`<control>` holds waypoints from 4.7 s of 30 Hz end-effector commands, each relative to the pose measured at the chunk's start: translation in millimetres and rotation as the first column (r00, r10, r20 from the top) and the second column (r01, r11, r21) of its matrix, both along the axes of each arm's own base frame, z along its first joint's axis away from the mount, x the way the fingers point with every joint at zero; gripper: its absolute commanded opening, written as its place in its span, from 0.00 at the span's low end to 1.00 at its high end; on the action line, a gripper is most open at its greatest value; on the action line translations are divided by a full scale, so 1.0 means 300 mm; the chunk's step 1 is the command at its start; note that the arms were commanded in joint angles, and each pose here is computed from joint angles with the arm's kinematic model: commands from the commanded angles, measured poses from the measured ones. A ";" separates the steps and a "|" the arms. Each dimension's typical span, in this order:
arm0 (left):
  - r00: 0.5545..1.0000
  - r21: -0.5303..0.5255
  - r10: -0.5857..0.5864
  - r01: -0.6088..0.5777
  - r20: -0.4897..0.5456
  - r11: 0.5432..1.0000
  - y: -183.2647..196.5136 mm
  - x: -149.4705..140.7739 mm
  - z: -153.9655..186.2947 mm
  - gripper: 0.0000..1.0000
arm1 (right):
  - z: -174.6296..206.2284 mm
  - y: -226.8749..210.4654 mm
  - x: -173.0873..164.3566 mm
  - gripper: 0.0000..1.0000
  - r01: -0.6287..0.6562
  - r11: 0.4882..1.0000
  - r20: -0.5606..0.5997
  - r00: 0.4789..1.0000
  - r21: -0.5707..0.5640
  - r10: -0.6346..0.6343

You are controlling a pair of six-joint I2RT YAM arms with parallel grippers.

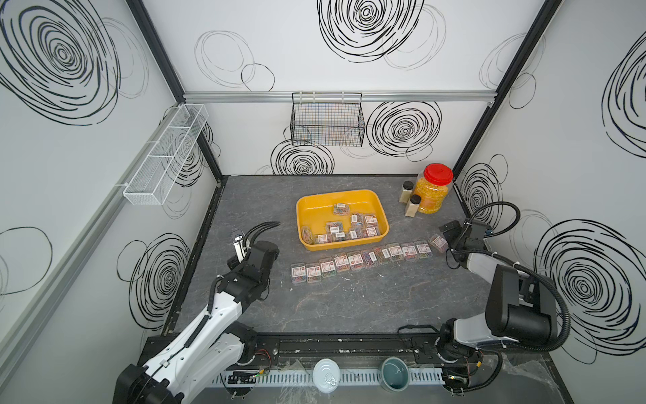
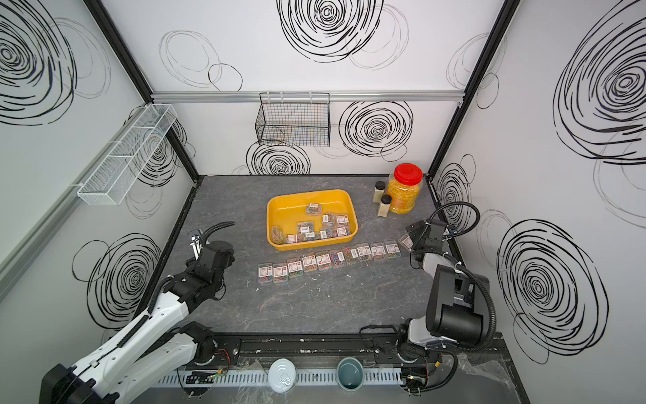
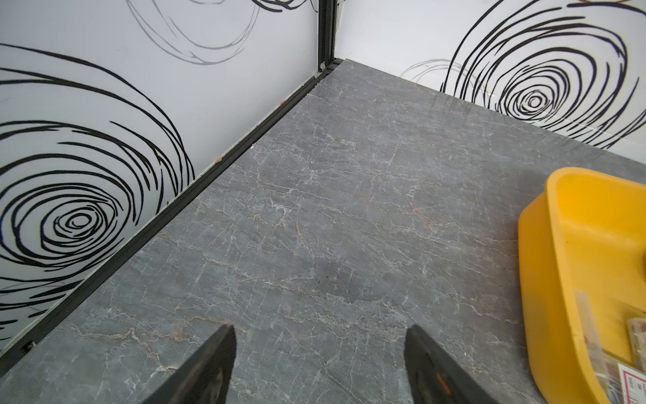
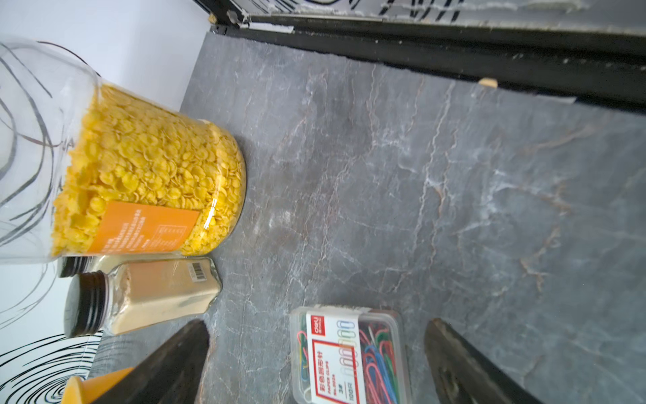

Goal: Take the paper clips out of the storage box
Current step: Place the boxed paper clips at the center of the board, then adjust the boxed paper clips at the center of the board.

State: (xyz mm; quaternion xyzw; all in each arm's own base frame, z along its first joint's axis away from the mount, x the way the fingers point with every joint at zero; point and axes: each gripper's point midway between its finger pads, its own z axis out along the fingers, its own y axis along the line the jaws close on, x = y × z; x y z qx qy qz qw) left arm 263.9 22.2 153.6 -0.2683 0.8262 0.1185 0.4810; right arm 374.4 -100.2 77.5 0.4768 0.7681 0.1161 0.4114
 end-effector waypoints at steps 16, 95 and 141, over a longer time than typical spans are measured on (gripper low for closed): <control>1.000 -0.016 0.015 -0.014 0.024 1.000 0.011 0.000 0.007 0.80 | -0.084 0.068 0.202 1.00 -0.186 0.982 -0.067 0.981 -0.018 0.185; 0.998 -0.048 0.008 -0.005 0.056 0.999 0.018 -0.013 0.015 0.81 | -0.104 0.109 -0.040 0.57 -0.182 0.971 -0.342 0.932 -0.158 0.119; 0.806 -0.064 -0.577 0.574 -0.132 0.816 -0.980 0.692 0.094 0.66 | 0.044 0.145 -0.174 0.81 -0.106 0.954 -0.009 0.994 -0.280 0.108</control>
